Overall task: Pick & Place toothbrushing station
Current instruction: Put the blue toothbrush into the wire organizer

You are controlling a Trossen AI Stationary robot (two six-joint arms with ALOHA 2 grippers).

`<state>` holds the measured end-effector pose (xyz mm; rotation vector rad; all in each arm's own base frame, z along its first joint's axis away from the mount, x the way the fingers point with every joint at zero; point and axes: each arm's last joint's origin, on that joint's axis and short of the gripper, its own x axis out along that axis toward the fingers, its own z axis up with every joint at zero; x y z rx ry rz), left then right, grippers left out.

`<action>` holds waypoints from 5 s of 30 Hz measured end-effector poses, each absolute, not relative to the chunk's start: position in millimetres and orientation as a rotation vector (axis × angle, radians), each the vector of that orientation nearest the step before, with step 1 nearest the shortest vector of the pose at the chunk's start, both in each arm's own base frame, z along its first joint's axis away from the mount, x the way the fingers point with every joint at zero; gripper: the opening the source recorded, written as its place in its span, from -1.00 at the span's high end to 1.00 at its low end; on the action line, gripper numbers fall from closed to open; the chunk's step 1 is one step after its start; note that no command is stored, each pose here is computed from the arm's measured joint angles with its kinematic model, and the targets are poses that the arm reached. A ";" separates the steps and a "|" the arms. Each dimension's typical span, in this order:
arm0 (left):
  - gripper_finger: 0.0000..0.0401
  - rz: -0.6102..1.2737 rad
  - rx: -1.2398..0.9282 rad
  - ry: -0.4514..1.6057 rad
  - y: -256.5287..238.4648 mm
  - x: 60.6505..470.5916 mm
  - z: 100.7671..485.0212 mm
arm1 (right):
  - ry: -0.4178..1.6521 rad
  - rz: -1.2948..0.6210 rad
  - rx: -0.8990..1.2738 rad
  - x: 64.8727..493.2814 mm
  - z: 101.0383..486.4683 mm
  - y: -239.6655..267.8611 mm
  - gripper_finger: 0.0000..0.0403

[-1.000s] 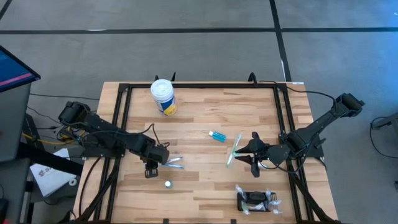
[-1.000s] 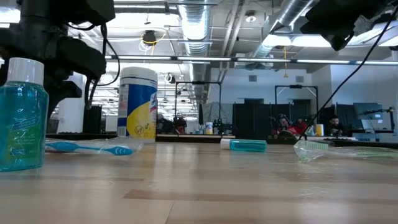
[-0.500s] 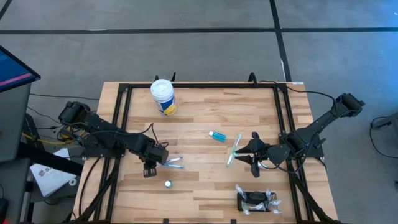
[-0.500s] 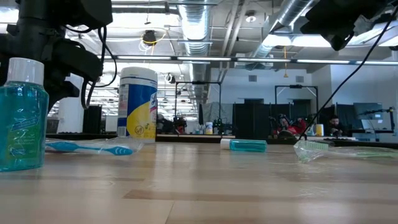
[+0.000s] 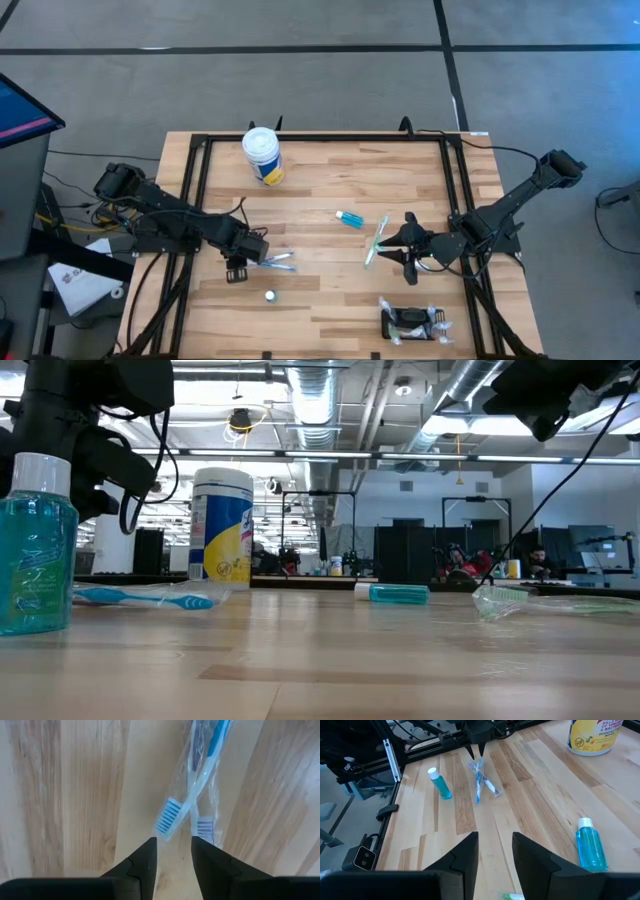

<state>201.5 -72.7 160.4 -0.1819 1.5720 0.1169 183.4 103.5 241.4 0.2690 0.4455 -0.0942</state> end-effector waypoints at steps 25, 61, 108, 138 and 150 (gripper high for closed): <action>0.53 0.168 -0.186 1.625 -67.7 187.5 143.3 | 0.448 -0.096 0.275 183.7 240.8 103.8 0.45; 1.00 0.124 -0.218 1.449 -83.1 233.8 238.1 | 0.396 -0.111 0.209 189.1 245.5 98.6 0.45; 1.00 -0.163 -0.792 1.035 -45.0 294.5 279.1 | 0.626 -0.046 -0.493 323.1 269.1 127.4 0.45; 1.00 -0.187 -0.794 1.016 -45.6 296.2 280.7 | 0.500 0.045 -0.607 340.3 269.1 135.9 0.31; 1.00 -0.206 -0.796 1.008 -46.0 296.9 281.5 | 0.491 0.034 -0.614 356.4 256.5 135.8 0.09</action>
